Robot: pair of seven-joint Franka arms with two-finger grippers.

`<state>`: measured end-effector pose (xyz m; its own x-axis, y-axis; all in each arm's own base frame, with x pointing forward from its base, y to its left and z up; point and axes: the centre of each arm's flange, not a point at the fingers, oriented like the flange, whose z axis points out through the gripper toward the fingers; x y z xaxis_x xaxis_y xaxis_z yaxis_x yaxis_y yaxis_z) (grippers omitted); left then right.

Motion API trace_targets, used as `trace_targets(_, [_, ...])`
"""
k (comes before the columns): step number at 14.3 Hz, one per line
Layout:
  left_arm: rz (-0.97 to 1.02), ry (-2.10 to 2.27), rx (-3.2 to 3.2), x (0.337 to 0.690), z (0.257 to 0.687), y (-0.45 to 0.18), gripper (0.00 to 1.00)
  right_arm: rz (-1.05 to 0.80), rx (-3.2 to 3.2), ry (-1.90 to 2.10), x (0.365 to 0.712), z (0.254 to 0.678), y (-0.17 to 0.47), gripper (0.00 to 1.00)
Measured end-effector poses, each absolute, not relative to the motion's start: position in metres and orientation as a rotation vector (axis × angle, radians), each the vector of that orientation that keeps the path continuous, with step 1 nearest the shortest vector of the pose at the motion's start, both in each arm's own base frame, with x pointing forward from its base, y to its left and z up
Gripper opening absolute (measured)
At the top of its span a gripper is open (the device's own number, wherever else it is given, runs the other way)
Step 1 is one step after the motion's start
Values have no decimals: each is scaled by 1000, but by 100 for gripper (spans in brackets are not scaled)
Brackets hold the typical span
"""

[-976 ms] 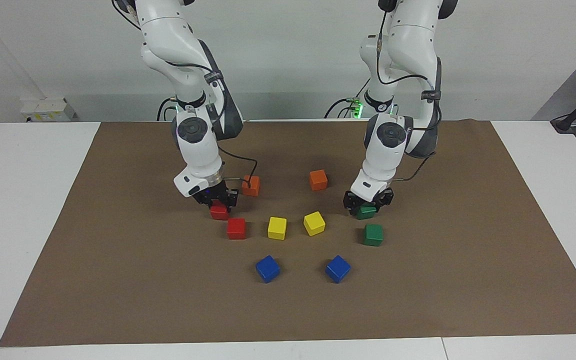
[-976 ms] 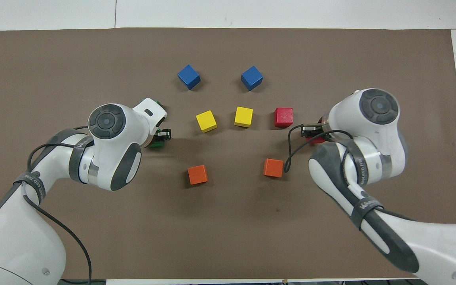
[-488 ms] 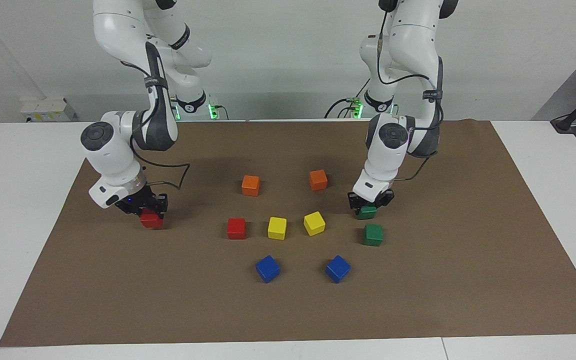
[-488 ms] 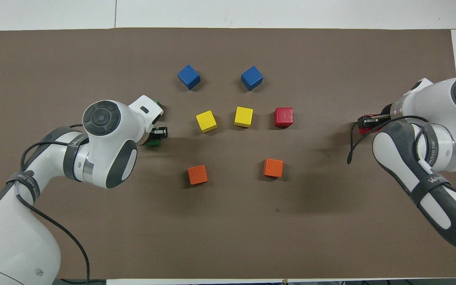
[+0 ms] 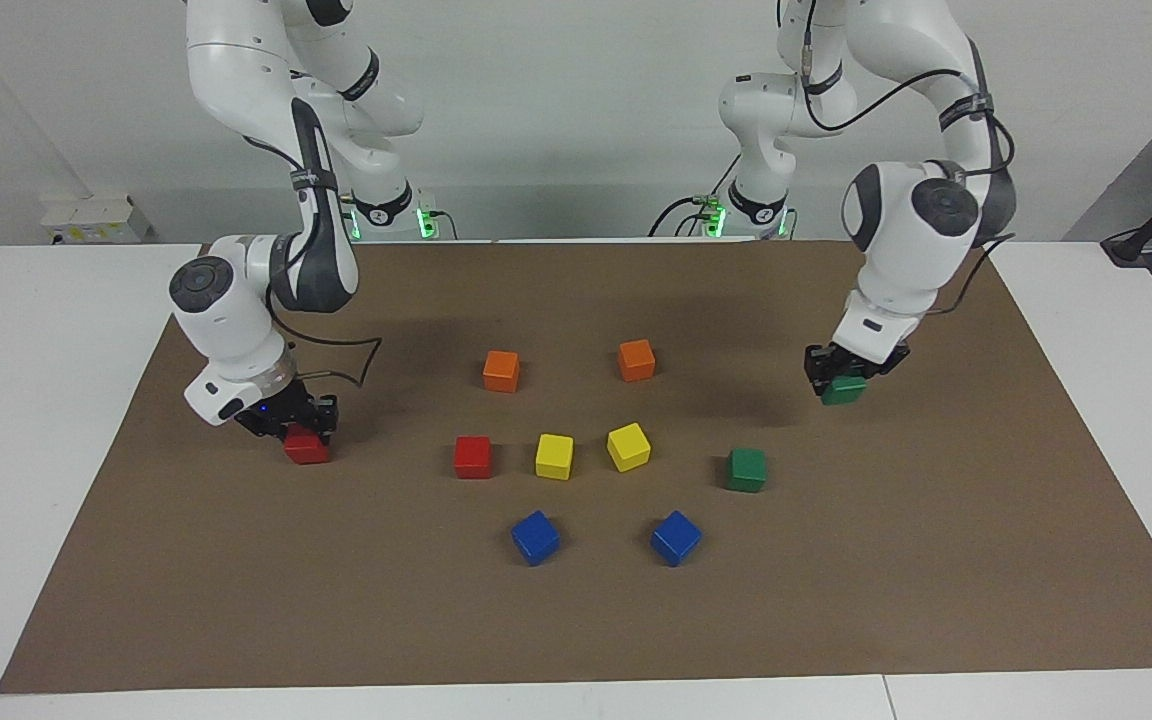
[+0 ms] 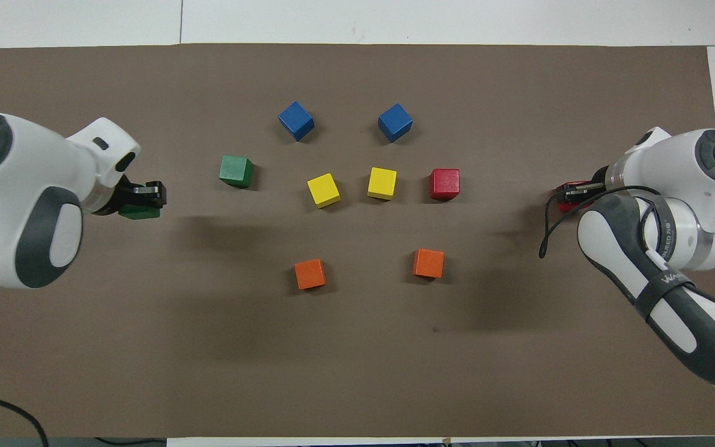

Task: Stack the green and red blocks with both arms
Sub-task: 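Lower the red cube with the right gripper while the left gripper carries green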

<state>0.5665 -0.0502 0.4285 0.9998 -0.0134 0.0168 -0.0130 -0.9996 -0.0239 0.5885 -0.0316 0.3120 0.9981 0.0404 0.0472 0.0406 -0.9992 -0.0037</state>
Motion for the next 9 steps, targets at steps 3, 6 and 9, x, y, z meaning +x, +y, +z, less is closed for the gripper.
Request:
trace_targets(3, [-11,111,-3116,562,433,33,55,-73,-3135,-63,588,310,-32,55])
trace_targets(6, [-2,174,-3116,551,422,95,55,-89,-3135,-61,588,304,-32,55])
trace_targets(9, [-49,205,-3107,538,395,117,55,-91,-3135,-61,588,304,-32,55])
